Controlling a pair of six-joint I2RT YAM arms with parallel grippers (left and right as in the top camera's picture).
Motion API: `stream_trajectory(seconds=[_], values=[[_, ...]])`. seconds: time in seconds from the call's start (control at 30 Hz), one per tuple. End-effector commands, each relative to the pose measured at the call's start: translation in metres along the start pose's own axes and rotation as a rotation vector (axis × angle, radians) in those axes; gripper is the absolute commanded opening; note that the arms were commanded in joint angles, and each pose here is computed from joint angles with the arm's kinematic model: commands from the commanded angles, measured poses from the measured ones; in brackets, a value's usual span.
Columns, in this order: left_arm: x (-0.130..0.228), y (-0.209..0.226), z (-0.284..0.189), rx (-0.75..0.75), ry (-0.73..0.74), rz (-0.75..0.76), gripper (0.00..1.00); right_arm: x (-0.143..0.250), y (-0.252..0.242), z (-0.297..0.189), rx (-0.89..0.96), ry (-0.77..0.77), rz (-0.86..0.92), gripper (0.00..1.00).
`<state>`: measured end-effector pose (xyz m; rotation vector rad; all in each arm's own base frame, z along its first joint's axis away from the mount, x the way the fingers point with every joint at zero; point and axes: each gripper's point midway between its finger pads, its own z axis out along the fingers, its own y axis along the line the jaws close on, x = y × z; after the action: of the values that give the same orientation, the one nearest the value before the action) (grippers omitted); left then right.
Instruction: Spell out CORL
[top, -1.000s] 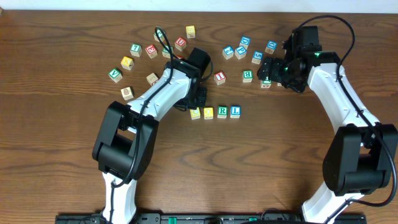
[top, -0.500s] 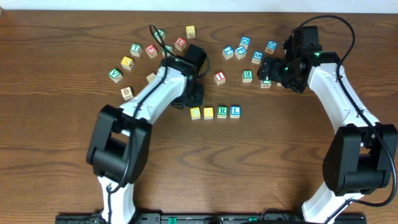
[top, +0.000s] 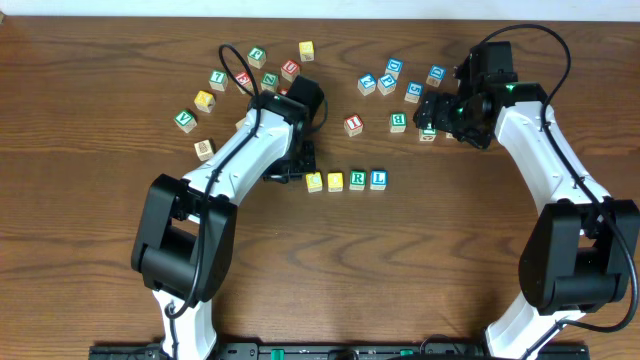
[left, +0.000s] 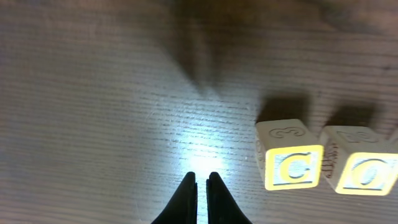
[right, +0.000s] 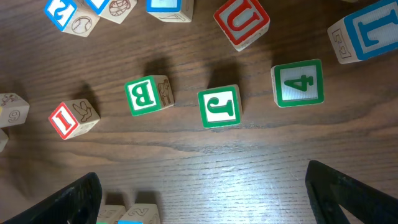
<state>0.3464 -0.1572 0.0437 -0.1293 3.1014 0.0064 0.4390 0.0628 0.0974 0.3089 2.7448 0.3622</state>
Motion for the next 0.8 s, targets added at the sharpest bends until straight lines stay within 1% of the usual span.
stream_trajectory(seconds=[0.0, 0.13, 0.33, 0.53, 0.77], values=[[0.001, 0.002, 0.01, -0.021, 0.01, -0.037, 0.08, -0.004, 0.006, -0.012, -0.014, -0.028, -0.007, 0.99], [0.002, -0.014, 0.01, 0.035, 0.01, 0.005, 0.07, -0.004, 0.006, -0.012, -0.014, -0.028, -0.007, 0.99], [0.008, -0.029, 0.014, 0.041, -0.004, 0.048, 0.07, -0.004, 0.006, -0.012, -0.014, -0.028, -0.007, 0.99], [0.008, -0.028, 0.014, 0.033, -0.007, 0.049, 0.07, -0.004, 0.006, -0.012, -0.014, -0.028, -0.007, 0.99], [0.003, -0.018, 0.014, -0.027, -0.036, 0.044, 0.08, -0.004, 0.006, -0.012, -0.014, -0.028, -0.007, 0.99]])
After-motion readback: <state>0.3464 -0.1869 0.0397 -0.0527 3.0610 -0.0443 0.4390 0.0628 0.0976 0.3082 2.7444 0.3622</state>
